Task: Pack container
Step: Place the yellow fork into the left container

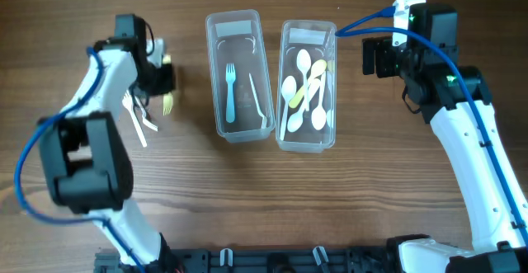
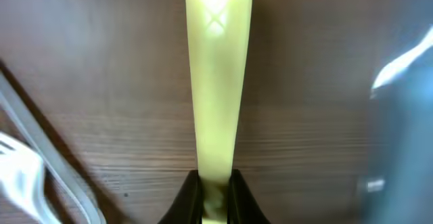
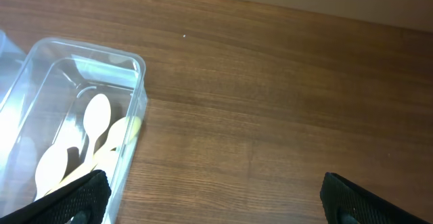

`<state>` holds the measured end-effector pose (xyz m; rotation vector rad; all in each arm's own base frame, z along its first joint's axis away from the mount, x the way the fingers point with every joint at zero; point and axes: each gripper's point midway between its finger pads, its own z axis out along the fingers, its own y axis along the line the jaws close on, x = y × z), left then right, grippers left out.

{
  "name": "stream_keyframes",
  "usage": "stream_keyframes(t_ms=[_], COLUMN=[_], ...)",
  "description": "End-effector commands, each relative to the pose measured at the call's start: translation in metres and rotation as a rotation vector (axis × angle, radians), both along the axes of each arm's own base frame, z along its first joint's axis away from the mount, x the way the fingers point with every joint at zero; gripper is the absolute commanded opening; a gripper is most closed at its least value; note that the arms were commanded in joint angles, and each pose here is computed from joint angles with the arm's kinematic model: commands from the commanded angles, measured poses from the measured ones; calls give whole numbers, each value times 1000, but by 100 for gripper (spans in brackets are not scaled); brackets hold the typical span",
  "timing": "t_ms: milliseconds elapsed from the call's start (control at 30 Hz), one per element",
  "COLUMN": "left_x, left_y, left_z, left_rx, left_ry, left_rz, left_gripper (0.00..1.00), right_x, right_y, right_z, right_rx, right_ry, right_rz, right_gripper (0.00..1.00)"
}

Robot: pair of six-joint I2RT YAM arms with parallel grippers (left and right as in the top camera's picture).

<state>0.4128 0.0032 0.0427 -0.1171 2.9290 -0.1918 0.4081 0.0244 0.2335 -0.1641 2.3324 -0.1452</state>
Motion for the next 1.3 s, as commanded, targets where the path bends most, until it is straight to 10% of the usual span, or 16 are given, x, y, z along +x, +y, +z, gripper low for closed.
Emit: stream_keyframes(t_ms=[0,200,567,700,800,1267], left_x=[21,-6,-6,-5,3,-8], left_y=[-55,-133,-192,-193,-194,-33], left_z=[133,183,118,111,115,173], left_rx=[-207,-267,-227,-222,-231,-77], left_ry=[-314,-391,-235,-223,-256,-342], left_rz=[-27,-108,-34,-33,-39,266], left_gripper=[4,4,4,22,71,70], right_x=[2,2,2,2,2,2], right_y=[-4,-4,-4,-4,-4,-4], right_z=[2,2,2,2,2,2], right_rx=[-18,-18,-18,-18,-18,-18], right_ry=[-6,-6,-6,-5,-6,-5], right_rz=[-8,-8,-8,-8,-8,-8], right_gripper=[100,100,100,100,100,100])
